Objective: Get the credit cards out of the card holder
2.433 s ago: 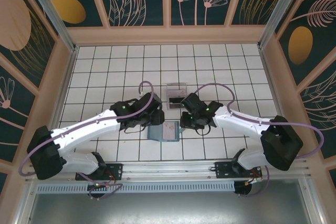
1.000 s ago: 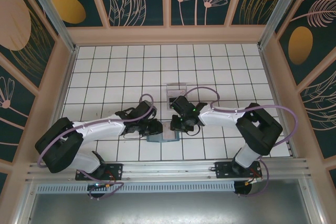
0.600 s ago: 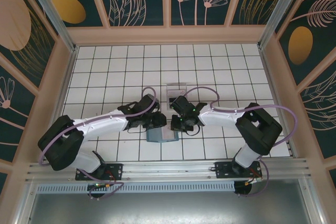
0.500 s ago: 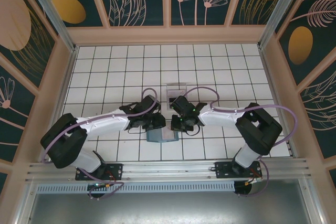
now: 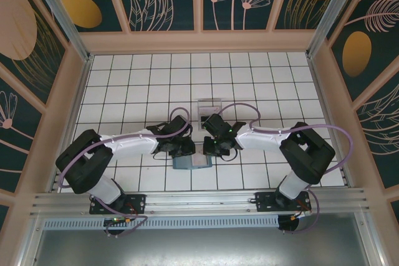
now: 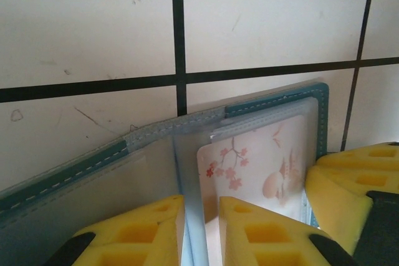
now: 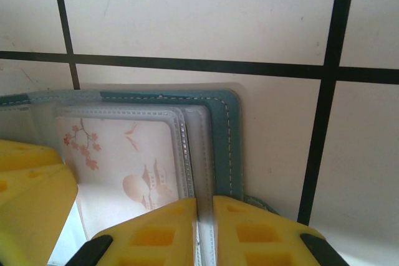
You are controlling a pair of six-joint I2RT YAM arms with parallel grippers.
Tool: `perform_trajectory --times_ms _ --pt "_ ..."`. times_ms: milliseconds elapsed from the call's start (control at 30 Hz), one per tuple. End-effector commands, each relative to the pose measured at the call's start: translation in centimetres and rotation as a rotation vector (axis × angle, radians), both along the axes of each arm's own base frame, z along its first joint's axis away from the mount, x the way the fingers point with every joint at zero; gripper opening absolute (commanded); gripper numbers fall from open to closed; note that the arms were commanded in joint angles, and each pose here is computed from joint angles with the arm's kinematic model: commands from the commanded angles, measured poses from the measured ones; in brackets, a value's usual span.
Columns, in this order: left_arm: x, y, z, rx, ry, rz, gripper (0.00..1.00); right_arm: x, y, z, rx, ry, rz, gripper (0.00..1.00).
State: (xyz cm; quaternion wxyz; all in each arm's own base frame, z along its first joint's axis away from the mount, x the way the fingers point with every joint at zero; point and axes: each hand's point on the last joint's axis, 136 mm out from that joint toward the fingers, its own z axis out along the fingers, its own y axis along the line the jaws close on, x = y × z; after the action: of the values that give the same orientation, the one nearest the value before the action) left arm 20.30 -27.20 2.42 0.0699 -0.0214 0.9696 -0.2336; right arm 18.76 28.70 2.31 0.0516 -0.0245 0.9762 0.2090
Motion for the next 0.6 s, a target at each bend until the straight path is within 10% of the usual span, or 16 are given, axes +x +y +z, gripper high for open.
perform_trajectory --times_ms 0,567 --pt "-0.5 1.1 -1.2 0.057 0.017 -0.014 0.23 -1.0 -0.7 -1.1 -0.028 0.029 0.011 0.16" --pt "-0.6 3.0 -0.4 0.132 -0.020 -0.006 0.19 -1.2 -1.1 -1.4 -0.042 0.035 0.003 0.17"
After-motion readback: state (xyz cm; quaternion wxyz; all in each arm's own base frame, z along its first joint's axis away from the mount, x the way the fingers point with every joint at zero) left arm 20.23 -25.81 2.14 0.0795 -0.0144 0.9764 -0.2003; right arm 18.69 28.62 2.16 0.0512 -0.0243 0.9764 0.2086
